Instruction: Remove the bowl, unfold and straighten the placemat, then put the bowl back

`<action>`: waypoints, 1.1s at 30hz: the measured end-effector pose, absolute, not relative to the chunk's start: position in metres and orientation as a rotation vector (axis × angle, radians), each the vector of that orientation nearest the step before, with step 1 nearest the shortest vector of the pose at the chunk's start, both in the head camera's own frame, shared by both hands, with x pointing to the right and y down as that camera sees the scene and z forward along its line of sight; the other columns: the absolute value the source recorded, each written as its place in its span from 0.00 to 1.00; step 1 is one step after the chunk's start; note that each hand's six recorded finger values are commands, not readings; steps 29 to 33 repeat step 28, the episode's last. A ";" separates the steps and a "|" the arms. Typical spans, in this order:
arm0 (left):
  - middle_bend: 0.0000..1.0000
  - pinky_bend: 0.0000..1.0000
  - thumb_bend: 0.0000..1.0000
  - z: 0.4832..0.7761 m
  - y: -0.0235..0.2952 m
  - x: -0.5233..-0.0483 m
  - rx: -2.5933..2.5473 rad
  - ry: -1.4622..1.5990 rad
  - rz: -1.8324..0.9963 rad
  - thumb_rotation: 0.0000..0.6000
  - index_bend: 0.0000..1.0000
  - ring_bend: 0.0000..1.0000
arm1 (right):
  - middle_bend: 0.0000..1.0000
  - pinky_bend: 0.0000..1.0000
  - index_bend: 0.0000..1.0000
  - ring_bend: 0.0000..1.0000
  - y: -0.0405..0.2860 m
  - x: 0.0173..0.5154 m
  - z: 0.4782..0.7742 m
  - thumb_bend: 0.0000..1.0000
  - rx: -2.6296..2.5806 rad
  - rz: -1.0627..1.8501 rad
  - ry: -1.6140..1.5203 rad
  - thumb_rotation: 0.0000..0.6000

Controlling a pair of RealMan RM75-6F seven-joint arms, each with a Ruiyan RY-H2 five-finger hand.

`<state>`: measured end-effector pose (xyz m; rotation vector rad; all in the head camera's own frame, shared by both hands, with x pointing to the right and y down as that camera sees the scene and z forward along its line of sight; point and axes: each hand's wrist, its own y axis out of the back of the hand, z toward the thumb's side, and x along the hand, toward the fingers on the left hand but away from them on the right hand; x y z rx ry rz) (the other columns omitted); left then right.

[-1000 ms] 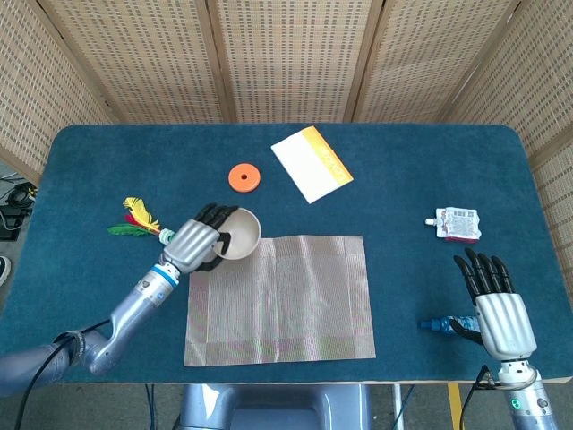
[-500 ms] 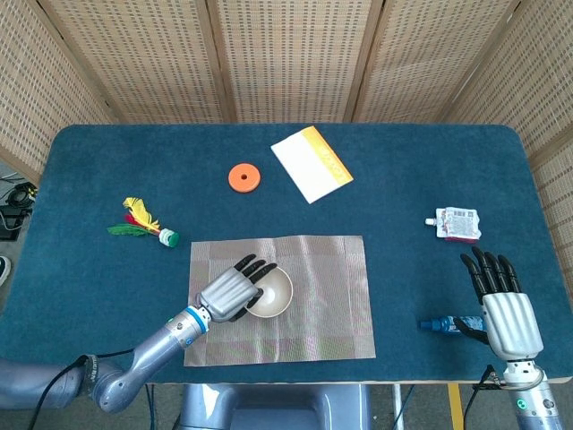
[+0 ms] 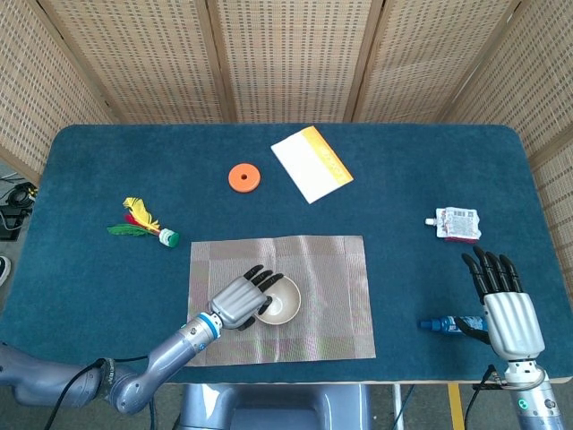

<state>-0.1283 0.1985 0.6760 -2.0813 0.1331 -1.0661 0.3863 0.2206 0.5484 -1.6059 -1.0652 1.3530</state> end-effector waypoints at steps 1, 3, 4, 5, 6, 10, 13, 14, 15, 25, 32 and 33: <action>0.00 0.00 0.00 0.674 0.198 -0.129 -2.088 0.143 -1.067 1.00 0.00 0.00 | 0.00 0.00 0.00 0.00 0.221 0.386 0.548 0.00 -1.608 1.353 -1.065 1.00; 0.00 0.00 0.00 0.668 0.194 -0.131 -2.098 0.178 -1.062 1.00 0.00 0.00 | 0.00 0.00 0.00 0.00 0.221 0.386 0.548 0.00 -1.612 1.353 -1.066 1.00; 0.00 0.00 0.00 0.665 0.192 -0.132 -2.097 0.197 -1.057 1.00 0.00 0.00 | 0.00 0.00 0.00 0.00 0.221 0.386 0.548 0.00 -1.613 1.351 -1.066 1.00; 0.00 0.00 0.00 0.660 0.188 -0.135 -2.092 0.224 -1.047 1.00 0.00 0.00 | 0.00 0.00 0.00 0.00 0.221 0.386 0.548 0.00 -1.614 1.350 -1.066 1.00; 0.00 0.00 0.00 0.655 0.185 -0.137 -2.086 0.245 -1.038 1.00 0.00 0.00 | 0.00 0.00 0.00 0.00 0.221 0.385 0.548 0.00 -1.614 1.348 -1.066 1.00; 0.00 0.00 0.00 0.633 0.167 -0.156 -2.031 0.365 -1.007 1.00 0.00 0.00 | 0.00 0.00 0.00 0.00 0.221 0.385 0.546 0.00 -1.615 1.343 -1.067 1.00; 0.00 0.00 0.00 0.616 0.152 -0.179 -1.966 0.472 -0.997 1.00 0.00 0.00 | 0.00 0.00 0.00 0.00 0.221 0.384 0.544 0.00 -1.613 1.335 -1.070 1.00; 0.00 0.00 0.00 0.609 0.146 -0.191 -1.939 0.519 -1.003 1.00 0.00 0.00 | 0.00 0.00 0.00 0.00 0.221 0.384 0.544 0.00 -1.611 1.334 -1.071 1.00; 0.00 0.00 0.00 0.605 0.142 -0.201 -1.922 0.555 -1.011 1.00 0.00 0.00 | 0.00 0.00 0.00 0.00 0.222 0.384 0.544 0.00 -1.609 1.334 -1.071 1.00; 0.00 0.00 0.00 0.589 0.145 -0.333 -1.722 0.903 -1.223 1.00 0.00 0.00 | 0.00 0.00 0.00 0.00 0.221 0.389 0.546 0.00 -1.576 1.360 -1.070 1.00; 0.00 0.00 0.00 0.591 0.159 -0.367 -1.697 0.930 -1.285 1.00 0.00 0.00 | 0.00 0.00 0.00 0.00 0.221 0.390 0.548 0.00 -1.571 1.369 -1.065 1.00; 0.00 0.00 0.00 0.591 0.159 -0.367 -1.697 0.930 -1.285 1.00 0.00 0.00 | 0.00 0.00 0.00 0.00 0.221 0.390 0.548 0.00 -1.571 1.369 -1.065 1.00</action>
